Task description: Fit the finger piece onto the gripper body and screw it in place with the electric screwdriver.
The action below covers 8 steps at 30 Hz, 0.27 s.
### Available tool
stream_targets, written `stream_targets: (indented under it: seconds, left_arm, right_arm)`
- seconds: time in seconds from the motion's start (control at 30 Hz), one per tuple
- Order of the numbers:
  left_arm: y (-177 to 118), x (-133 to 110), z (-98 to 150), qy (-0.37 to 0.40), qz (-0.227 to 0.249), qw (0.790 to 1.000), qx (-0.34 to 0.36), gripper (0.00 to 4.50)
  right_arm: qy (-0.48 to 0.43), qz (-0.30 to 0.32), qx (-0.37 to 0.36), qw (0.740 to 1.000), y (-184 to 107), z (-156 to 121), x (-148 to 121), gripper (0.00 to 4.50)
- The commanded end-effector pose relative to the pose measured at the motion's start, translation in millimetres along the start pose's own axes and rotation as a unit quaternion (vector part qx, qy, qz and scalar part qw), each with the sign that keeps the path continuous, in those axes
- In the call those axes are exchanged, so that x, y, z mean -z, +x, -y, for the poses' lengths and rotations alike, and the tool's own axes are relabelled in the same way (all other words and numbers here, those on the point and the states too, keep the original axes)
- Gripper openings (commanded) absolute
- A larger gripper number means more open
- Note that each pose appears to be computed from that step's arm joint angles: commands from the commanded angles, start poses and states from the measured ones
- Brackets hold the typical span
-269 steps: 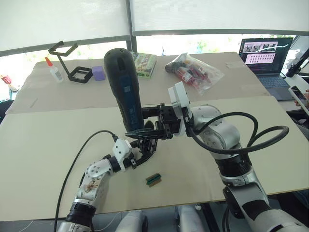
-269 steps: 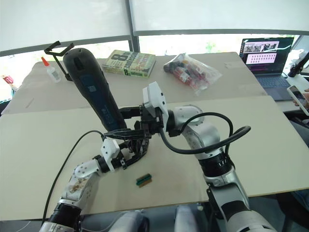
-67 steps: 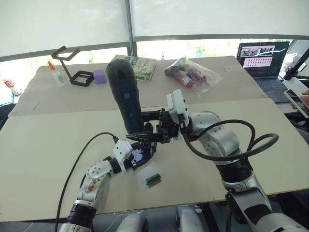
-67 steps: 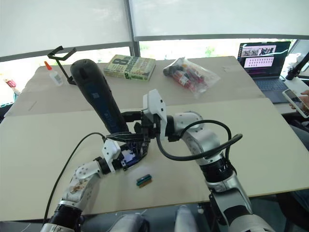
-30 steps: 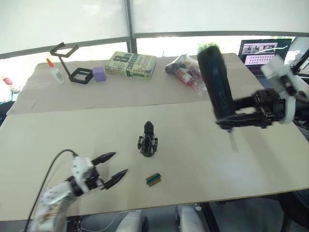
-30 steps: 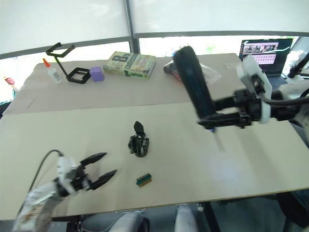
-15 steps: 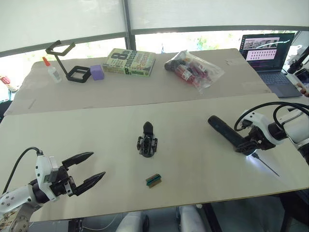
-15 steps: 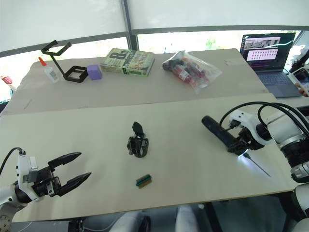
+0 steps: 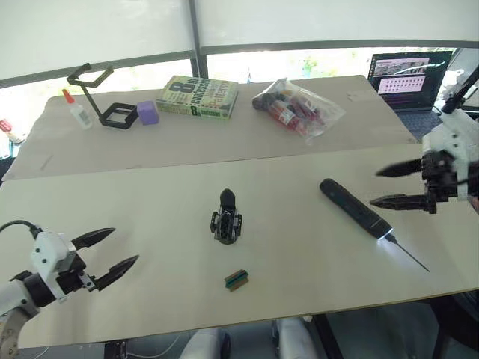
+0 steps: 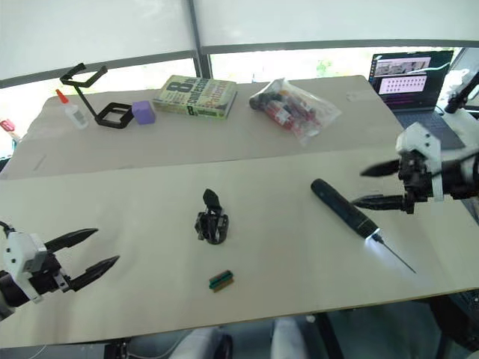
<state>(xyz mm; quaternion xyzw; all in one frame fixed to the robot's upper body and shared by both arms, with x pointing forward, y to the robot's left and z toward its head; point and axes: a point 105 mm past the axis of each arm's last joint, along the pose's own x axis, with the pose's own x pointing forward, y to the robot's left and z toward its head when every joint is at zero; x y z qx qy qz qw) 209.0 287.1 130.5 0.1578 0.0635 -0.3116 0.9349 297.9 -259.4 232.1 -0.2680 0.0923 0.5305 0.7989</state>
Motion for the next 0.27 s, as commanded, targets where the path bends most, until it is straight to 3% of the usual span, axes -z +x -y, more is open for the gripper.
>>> stream_targets:
  seconds: [0.03,0.13,0.27]
  left_arm:
    - [-18.4,-1.5,-12.5,0.032,-0.018,0.999,-0.025,4.5]
    - [-22.7,0.6,-17.0,0.033,-0.02,0.999,-0.034,4.5]
    - [-23.9,-0.8,-18.9,0.032,-0.013,0.999,-0.035,4.5]
  right_arm:
    - [-0.105,0.099,-0.065,0.987,13.4,-38.6,-36.1,4.45]
    - [-0.106,0.144,-0.071,0.981,30.1,-56.4,-39.7,4.45]
    - [-0.109,0.147,-0.076,0.98,37.9,-67.4,-27.8,4.45]
